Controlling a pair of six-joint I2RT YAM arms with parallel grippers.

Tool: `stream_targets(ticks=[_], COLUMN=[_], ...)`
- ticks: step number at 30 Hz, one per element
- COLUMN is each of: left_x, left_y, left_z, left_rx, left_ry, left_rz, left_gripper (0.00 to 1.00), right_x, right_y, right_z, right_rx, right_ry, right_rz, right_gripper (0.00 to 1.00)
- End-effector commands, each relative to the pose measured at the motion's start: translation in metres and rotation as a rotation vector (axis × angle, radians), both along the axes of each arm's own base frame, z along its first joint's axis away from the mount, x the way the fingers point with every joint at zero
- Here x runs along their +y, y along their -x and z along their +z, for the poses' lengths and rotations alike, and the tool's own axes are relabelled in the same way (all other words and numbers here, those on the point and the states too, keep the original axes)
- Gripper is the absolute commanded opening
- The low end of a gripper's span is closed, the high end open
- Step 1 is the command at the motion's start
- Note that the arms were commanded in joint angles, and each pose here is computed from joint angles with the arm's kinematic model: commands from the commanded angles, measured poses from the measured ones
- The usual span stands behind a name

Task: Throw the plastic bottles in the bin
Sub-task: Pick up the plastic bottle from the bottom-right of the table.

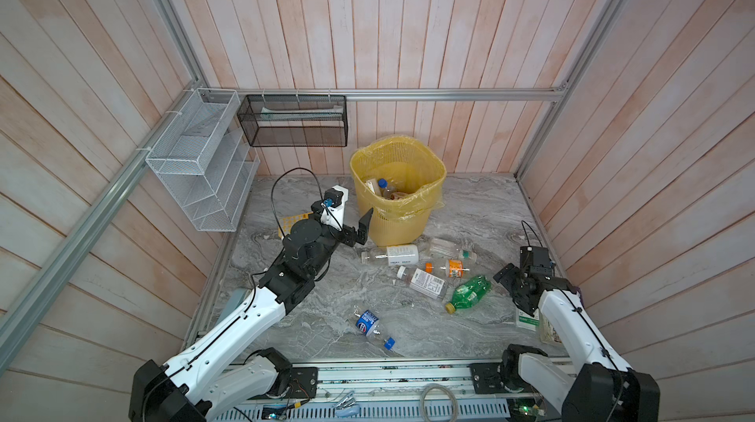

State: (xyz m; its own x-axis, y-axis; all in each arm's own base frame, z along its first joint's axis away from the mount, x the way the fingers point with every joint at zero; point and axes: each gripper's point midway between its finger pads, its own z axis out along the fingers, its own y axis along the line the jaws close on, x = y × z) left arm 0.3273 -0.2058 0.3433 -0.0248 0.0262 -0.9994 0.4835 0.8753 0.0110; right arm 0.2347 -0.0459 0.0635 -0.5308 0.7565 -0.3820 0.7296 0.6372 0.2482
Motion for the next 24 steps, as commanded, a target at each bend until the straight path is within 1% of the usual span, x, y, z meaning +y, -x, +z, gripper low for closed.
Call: stream_targets(ticks=[1,4,7,10,14,18,21,24], left_x=[-0.005,-0.010,-0.013,-0.015,-0.018,-0.024,-0.030,-0.034], left_y=[-0.001,0.000,-0.001,0.001,0.003,0.006,0.008,0.009], left_z=[0.002,0.003,0.005,0.009,0.011,0.009,0.008,0.007], left_rx=[0.018,0.028,0.036,0.037,0.042,0.053,0.083,0.090], left_ry=[0.020,0.037,0.052,0.065,0.070,0.065,0.098,0.110], left_rz=[-0.028,-0.051,-0.065,-0.080,-0.103,-0.141,-0.174,-0.195], left_gripper=[1.00,1.00,1.00,1.00,1.00,1.00,1.00,1.00], right_x=[0.014,-0.006,-0.019,-0.033,-0.047,-0.054,-0.062,-0.060], right_y=[0.014,0.020,0.022,0.028,0.040,0.048,0.050,0.047], right_z=[-0.012,0.002,0.017,0.024,0.020,0.007,0.005,-0.001], right_rx=[0.071,0.081,0.071,0.069,0.108,0.156,0.162,0.146], right_ry=[-0.068,0.032,0.091,0.146,0.206,0.217,0.240,0.205], right_rz=[0.012,-0.043,-0.109,-0.188,-0.254,-0.298,-0.319,-0.302], right_gripper=[0.89,0.95,1.00,1.00,1.00,1.00,1.00,1.00])
